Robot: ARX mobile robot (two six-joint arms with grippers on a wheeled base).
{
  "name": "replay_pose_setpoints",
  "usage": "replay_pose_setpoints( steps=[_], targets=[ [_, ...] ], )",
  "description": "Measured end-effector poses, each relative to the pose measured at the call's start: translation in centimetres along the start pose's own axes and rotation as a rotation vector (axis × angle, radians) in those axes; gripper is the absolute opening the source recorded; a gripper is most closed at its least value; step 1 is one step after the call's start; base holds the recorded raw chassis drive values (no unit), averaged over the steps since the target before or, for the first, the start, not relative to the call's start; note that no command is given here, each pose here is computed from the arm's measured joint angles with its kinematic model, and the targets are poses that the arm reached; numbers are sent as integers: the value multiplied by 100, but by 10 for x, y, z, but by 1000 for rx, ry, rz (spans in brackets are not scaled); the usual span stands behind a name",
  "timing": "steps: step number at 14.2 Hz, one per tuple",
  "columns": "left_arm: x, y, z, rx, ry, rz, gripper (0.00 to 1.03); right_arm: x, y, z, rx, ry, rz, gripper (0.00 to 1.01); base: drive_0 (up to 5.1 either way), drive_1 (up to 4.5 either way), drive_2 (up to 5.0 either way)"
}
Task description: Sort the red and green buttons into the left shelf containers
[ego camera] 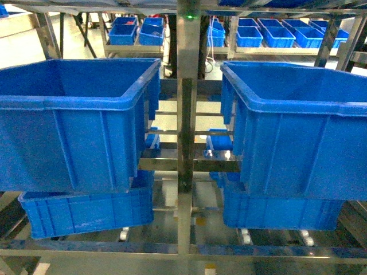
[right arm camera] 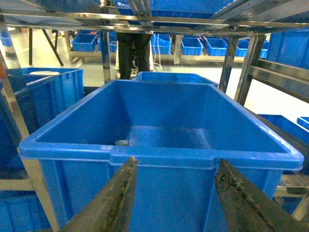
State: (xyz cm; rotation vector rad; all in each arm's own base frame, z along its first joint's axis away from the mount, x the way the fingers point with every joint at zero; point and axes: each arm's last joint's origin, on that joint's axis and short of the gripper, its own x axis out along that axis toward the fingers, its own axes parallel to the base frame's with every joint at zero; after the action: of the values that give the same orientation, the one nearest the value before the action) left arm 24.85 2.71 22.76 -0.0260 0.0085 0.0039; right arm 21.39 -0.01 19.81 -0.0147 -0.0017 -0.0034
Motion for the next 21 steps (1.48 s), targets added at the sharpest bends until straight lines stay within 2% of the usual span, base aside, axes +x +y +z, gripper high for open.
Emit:
replay_pose_setpoints(
  steps=[1, 4, 5, 6, 7, 9, 11, 13, 14, 15, 21],
  targets=[
    [-14, -5, -3, 10, -29, -3, 39, -10, 0, -4, 0, 0, 0, 42, 0, 0, 0],
    [-47, -14, -31, 5, 12, -8, 1, -35, 0, -15, 0, 8, 1, 1, 0, 0, 0],
    [-55, -15, -33, 9, 1, -3, 1, -42, 0, -17, 3, 10, 1, 2, 0, 0, 0],
    [-63, -24, -36, 9, -6, 0, 2, -48, 0, -20, 4, 13, 1, 2, 0, 0, 0],
    [-71, -27, -41, 11, 0, -20, 2, -54, 0, -22, 4, 15, 1, 2, 0, 0, 0],
    [-84, -25, -47, 11, 4, 0, 2, -64, 0, -27, 5, -15, 0, 2, 0, 0, 0],
    [-95, -25, -52, 11, 3, -1, 2, -72, 0, -37, 6, 35, 3, 2, 0, 0, 0],
    [-104, -25, -55, 11, 4, -1, 2, -79, 0, -30, 6, -6, 3, 2, 0, 0, 0],
    [-108, -25, -60, 12, -30, -2, 2, -82, 0, -30, 6, -2, 3, 2, 0, 0, 0],
    [-111, -25, -64, 11, 7, -1, 2, -85, 0, -30, 6, 0, 3, 2, 0, 0, 0],
    [-128, -25, -58, 12, -25, -3, 2, -99, 0, -27, 7, -11, 3, 2, 0, 0, 0]
  ],
)
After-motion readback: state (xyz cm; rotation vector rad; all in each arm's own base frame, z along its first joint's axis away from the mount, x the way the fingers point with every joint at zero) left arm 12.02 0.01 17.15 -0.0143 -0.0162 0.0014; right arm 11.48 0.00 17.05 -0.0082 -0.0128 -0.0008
